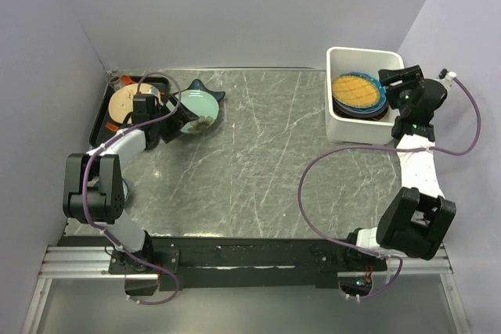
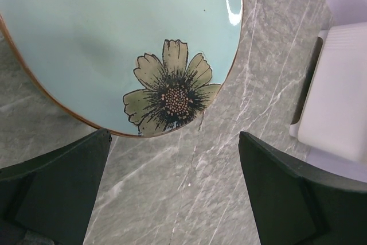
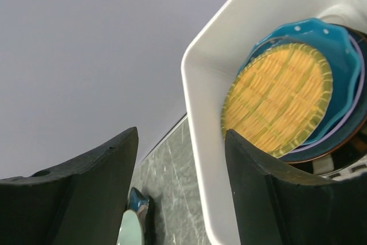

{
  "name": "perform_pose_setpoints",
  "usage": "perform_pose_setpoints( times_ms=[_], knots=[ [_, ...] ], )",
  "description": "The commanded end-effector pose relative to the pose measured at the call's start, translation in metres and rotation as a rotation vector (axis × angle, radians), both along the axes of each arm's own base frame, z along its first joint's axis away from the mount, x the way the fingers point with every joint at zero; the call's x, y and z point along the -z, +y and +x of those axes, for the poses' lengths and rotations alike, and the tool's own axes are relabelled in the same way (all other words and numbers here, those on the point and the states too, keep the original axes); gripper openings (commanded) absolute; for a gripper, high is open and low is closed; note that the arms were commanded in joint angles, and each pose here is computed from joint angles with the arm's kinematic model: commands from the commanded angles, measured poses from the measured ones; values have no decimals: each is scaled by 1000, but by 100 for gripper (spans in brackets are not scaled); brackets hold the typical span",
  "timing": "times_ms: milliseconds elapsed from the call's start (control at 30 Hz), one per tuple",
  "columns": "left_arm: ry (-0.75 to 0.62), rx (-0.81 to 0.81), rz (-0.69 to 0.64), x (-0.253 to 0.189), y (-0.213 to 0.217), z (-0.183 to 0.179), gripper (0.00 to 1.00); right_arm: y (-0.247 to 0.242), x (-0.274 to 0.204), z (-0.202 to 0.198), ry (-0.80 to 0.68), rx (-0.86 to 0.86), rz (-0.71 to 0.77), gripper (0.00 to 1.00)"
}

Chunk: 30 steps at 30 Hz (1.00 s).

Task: Place the plates into the plastic bin on the countertop
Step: Place the plate in the plastic bin, then pick up the plate at the center of the board.

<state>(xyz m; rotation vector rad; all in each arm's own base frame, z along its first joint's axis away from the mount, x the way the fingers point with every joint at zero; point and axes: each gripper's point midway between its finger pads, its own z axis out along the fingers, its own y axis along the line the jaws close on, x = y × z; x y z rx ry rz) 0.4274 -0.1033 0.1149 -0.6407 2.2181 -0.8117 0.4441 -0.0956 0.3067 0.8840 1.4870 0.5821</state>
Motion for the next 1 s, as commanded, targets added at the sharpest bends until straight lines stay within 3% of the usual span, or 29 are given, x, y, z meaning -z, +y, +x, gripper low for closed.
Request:
perform_pose_setpoints(
  times_ms=[0,733,967],
  knots=[
    [-94,8,29,-29,1,5,99,14,-46,-4,-84,-18,-67,71],
    [-29,-75,98,-18,21,-4,99,134,-27,21,-42,-283,-87,75],
    [-12,-99,97,-12,27,-5,99,153,-16,24,-24,-322,-82,75]
  ],
)
